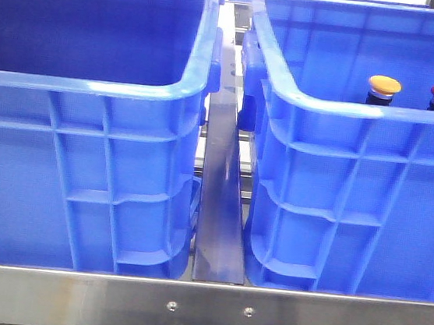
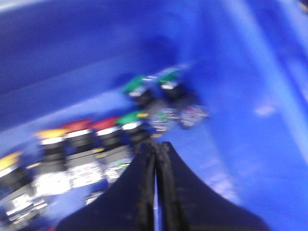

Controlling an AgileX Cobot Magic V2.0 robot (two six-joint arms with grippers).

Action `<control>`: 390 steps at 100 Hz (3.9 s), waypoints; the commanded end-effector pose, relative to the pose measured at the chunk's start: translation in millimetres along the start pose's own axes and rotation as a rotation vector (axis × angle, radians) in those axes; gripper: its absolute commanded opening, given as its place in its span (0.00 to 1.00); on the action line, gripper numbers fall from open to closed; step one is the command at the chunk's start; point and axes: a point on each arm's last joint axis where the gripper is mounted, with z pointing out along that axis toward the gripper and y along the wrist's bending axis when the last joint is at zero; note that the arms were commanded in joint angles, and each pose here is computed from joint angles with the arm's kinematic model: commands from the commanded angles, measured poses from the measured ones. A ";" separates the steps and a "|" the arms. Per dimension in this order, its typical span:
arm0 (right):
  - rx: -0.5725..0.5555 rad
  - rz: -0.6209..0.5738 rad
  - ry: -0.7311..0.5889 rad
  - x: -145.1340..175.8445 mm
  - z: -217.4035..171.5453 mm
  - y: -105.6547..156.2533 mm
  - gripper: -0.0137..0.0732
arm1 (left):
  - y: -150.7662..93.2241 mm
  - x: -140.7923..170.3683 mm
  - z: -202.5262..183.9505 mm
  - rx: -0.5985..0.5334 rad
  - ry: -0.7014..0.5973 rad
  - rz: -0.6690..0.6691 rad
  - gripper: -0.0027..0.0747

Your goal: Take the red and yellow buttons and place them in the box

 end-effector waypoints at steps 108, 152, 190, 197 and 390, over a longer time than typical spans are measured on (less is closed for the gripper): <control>-0.317 -0.024 -0.322 -11.3 -78.7 52.1 0.14 | 18.7 193.7 -170.8 -0.241 -0.849 -0.094 0.01; -0.289 -0.034 -0.382 50.7 -106.9 48.5 0.14 | 13.2 248.1 -161.1 -0.251 -0.935 -0.071 0.01; -0.287 -0.036 -0.395 54.0 -109.2 48.2 0.14 | 14.8 252.9 -154.2 -0.262 -0.899 -0.066 0.01; -0.287 -0.036 -0.395 54.0 -109.2 48.2 0.14 | 14.8 252.9 -154.2 -0.262 -0.899 -0.066 0.01; -0.287 -0.036 -0.395 54.0 -109.2 48.2 0.14 | 41.8 307.5 -56.9 -0.432 -0.963 -0.068 0.01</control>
